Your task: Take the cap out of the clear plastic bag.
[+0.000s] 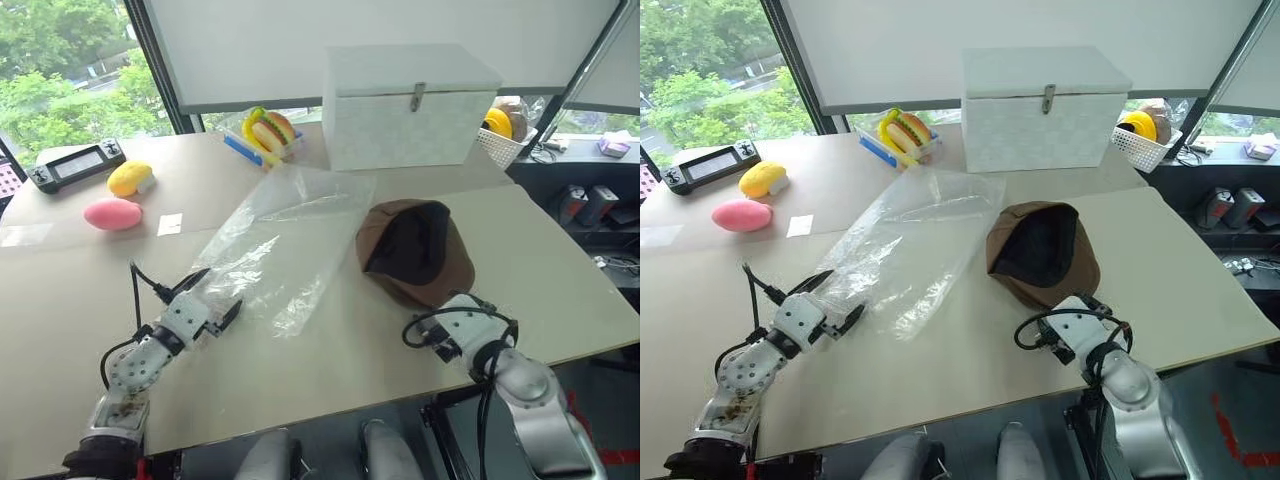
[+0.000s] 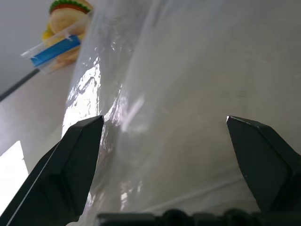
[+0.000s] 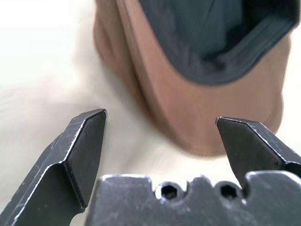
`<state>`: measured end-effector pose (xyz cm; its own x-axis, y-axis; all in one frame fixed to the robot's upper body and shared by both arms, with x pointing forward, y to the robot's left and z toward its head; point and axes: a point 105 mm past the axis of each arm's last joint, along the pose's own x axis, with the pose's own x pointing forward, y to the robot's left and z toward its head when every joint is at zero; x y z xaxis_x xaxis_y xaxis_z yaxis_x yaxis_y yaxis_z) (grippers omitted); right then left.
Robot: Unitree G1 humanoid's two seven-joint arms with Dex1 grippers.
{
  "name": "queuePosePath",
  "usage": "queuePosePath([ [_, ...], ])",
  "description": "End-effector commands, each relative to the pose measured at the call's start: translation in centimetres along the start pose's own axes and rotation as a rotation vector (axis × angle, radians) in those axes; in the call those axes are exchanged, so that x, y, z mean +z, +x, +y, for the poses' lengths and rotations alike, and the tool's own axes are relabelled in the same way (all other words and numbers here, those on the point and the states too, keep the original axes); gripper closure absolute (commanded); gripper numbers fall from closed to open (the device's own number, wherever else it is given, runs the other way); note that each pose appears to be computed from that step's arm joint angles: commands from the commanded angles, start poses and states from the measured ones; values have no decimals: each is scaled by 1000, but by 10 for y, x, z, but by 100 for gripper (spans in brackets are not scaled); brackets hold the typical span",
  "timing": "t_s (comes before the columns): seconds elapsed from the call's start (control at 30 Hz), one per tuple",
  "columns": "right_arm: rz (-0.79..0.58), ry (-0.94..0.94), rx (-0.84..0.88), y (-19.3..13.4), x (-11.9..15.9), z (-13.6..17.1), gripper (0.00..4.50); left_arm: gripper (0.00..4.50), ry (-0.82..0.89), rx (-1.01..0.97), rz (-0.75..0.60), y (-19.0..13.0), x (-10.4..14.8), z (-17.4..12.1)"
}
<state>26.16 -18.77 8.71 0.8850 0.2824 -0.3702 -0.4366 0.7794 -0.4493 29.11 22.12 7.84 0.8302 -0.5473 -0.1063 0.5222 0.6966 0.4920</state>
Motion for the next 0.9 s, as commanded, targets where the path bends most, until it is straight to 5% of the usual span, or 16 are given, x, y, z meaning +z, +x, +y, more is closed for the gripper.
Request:
queuePosePath([
  [0.03,-53,164,79,-21,11,-6,0,2,-66,-74,5,-14,11,21],
  [0.13,-105,289,130,-38,17,-15,0,2,-138,-14,3,-20,19,58],
  [0.27,-276,455,116,-48,40,-39,0,2,-434,-14,-6,-27,18,71],
  [0.43,-423,660,-13,-48,46,-80,0,2,-769,189,-10,-36,-11,87],
  [0.57,-407,691,-123,-42,38,-92,0,2,-926,411,9,-49,-43,94],
  [0.67,-365,652,-212,-38,30,-98,0,2,-971,514,4,-60,-54,98],
  [0.9,-232,329,-496,-29,-1,-113,0,2,-727,978,219,-104,-106,128],
])
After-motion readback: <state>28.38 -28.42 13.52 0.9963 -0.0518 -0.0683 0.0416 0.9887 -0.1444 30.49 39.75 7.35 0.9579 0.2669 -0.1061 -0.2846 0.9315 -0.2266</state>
